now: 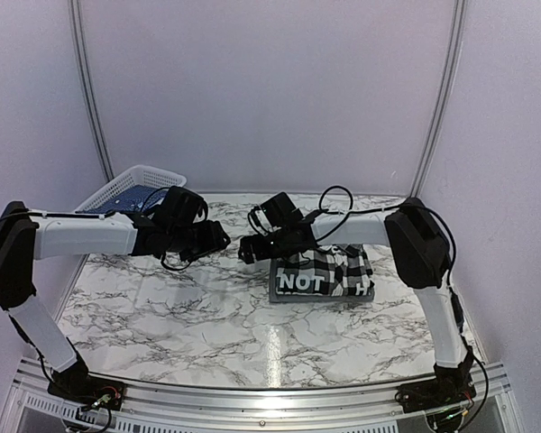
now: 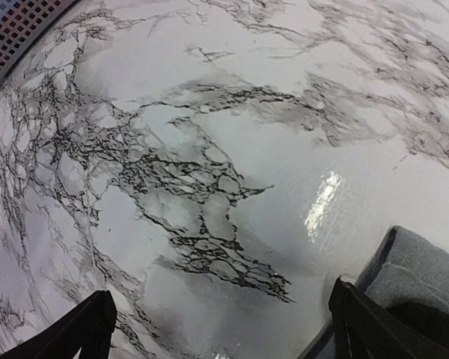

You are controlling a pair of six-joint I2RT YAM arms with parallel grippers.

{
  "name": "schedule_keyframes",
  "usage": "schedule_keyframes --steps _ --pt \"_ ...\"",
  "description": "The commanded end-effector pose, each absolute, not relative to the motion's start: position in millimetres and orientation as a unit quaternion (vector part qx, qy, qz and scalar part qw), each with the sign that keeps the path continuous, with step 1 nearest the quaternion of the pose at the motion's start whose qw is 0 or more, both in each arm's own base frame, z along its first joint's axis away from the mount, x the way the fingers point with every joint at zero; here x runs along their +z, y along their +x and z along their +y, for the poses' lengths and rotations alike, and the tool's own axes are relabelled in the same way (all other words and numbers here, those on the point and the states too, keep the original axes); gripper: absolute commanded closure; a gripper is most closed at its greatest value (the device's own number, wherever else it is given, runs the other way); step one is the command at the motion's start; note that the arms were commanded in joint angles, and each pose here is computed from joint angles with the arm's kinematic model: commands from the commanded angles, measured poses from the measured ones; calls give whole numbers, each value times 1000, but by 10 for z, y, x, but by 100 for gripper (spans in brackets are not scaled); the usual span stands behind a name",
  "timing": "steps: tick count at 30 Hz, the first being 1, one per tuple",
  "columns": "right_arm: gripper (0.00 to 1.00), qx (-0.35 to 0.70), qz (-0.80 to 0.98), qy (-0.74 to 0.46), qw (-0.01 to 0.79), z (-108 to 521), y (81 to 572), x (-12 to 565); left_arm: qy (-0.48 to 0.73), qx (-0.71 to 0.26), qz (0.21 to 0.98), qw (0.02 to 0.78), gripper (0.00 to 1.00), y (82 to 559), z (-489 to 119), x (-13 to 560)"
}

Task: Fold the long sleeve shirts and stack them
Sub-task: Move the square-folded shirt to the corner of the board.

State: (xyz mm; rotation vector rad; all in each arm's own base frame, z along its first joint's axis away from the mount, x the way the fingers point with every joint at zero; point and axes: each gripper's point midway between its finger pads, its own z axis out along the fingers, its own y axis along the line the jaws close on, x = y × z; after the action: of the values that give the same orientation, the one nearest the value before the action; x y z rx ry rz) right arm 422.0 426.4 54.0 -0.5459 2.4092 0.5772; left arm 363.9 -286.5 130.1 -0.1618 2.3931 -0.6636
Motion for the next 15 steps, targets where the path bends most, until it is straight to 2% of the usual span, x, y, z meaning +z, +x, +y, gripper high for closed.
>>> schedule_keyframes --steps 1,15 --pt "1 229 911 -185 290 4150 4308 522 -58 -247 913 320 36 3608 -2801 1325" --pt "2 209 933 -140 257 3643 3996 322 -58 -249 914 316 36 3634 -2836 1293"
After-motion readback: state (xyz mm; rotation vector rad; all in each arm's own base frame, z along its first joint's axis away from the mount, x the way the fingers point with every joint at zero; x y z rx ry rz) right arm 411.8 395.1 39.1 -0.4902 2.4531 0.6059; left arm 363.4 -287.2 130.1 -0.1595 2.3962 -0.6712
